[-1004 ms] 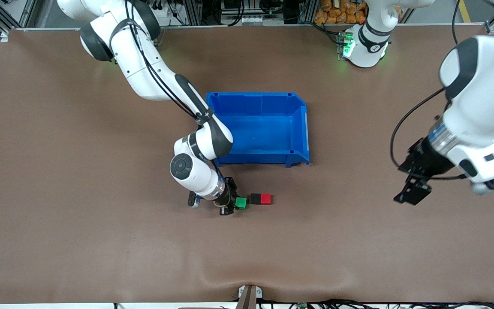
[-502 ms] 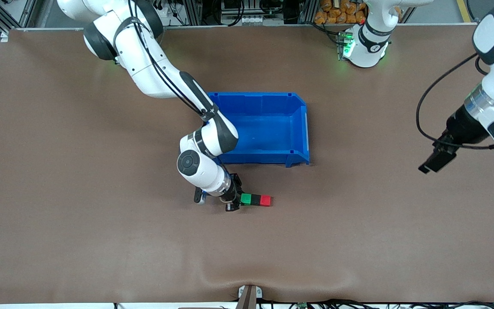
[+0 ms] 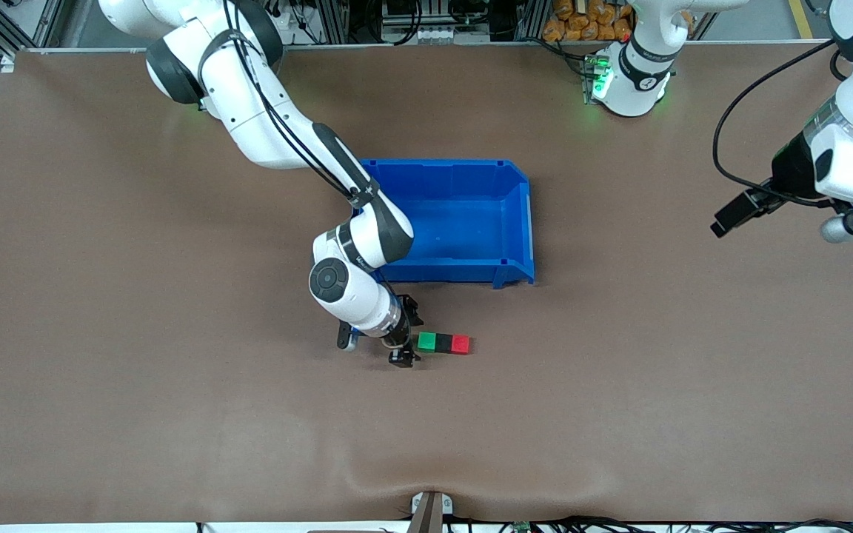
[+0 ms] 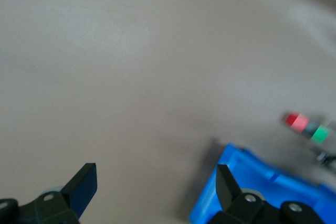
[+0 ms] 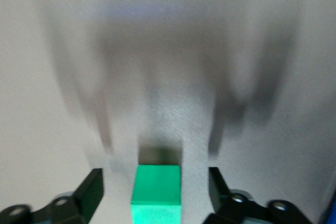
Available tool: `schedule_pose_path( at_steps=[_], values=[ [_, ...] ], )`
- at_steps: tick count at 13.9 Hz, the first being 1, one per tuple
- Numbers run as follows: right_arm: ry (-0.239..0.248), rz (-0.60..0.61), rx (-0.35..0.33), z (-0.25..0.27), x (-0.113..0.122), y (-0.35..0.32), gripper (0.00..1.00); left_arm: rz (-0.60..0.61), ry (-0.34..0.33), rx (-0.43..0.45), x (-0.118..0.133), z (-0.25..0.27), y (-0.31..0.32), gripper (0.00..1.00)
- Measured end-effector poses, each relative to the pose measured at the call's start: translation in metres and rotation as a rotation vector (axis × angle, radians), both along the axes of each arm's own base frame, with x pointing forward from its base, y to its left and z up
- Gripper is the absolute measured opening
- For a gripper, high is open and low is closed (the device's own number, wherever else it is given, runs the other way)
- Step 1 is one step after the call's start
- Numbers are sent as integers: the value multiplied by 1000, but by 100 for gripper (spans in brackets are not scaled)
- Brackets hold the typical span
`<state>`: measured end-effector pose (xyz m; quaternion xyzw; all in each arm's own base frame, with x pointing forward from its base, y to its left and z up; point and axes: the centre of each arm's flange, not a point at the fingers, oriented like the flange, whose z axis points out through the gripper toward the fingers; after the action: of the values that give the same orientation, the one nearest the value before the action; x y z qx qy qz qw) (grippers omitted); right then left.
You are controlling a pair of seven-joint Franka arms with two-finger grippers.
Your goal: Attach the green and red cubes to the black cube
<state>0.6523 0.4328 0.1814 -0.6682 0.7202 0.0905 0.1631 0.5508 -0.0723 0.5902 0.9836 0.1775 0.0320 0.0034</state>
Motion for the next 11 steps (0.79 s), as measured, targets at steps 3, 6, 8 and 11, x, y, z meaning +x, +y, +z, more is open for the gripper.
schedule_pose_path(
  at_steps=[3,6,8,11],
  values=[
    [-10,-19,0,3,9,-11,100,-165,74,14,-9,-2,12,100],
    [-17,-51,7,7,22,-28,100,-301,131,15,-20,8,23,100],
    [-21,-81,18,11,32,-43,100,-353,125,17,-23,18,21,100],
    [-40,-123,34,25,51,-68,100,-459,155,21,-29,25,12,100]
  ],
)
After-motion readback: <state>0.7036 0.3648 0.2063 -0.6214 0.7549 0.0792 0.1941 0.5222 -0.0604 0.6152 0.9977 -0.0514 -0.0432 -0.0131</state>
